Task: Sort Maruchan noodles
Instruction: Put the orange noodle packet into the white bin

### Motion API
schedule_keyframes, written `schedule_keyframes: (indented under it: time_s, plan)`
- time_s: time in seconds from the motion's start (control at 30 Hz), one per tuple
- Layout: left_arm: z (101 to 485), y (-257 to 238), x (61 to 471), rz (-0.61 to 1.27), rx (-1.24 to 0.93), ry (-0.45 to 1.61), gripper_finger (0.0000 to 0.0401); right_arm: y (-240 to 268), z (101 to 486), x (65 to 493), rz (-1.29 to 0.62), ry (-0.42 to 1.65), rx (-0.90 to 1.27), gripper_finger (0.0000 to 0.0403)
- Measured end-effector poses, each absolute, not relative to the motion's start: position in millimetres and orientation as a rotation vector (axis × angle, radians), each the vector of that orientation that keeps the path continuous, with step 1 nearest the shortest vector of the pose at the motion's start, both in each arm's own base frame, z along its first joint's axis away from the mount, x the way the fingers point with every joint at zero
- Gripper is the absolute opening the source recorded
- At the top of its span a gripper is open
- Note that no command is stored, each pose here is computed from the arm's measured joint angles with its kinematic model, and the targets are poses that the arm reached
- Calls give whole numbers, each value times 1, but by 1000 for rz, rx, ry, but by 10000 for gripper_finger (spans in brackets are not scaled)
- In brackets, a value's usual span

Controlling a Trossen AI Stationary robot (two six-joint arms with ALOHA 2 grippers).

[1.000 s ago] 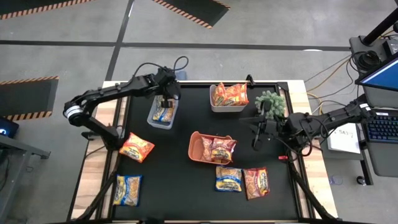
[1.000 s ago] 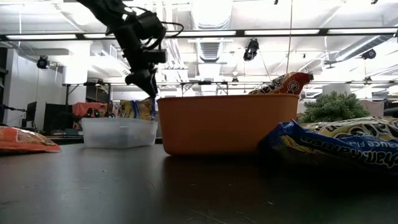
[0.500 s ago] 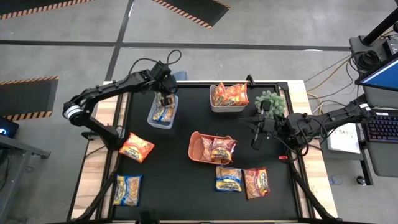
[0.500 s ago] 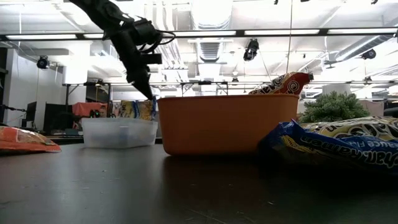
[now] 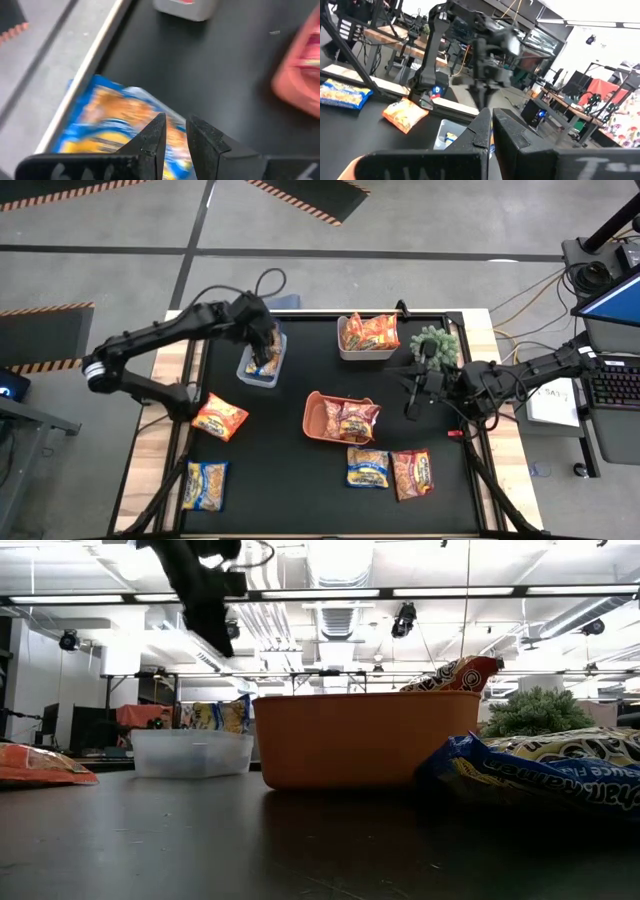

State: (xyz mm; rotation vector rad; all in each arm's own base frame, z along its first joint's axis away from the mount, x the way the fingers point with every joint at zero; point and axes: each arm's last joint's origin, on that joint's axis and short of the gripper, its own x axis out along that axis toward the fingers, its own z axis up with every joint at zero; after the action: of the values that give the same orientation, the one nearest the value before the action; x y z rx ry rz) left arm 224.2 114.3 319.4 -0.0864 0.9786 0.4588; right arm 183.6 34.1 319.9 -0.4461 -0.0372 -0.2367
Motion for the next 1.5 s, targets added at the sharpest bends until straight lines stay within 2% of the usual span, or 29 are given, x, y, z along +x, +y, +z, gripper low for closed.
schedule_keyframes:
  time_s: [0.23,0.43,0.67,0.97,1.33,1.5]
  plan:
    - [327,57,220,379,-208,1003,58,34,324,183,-239,-45,-471,9]
    - [319,20,212,410,-374,1148,58,34,326,183,-247,-65,-501,9]
    - [299,-9,198,580,-463,1450,58,34,327,183,-252,-70,-540,9]
    - [242,-18,187,768,-515,1664,57,34,330,183,-258,-77,-581,9]
    - [184,-17,171,972,-607,1669,55,34,332,183,-262,-76,-629,9]
    - [176,-22,180,913,-644,1585,49,34,333,183,-265,-81,-644,9]
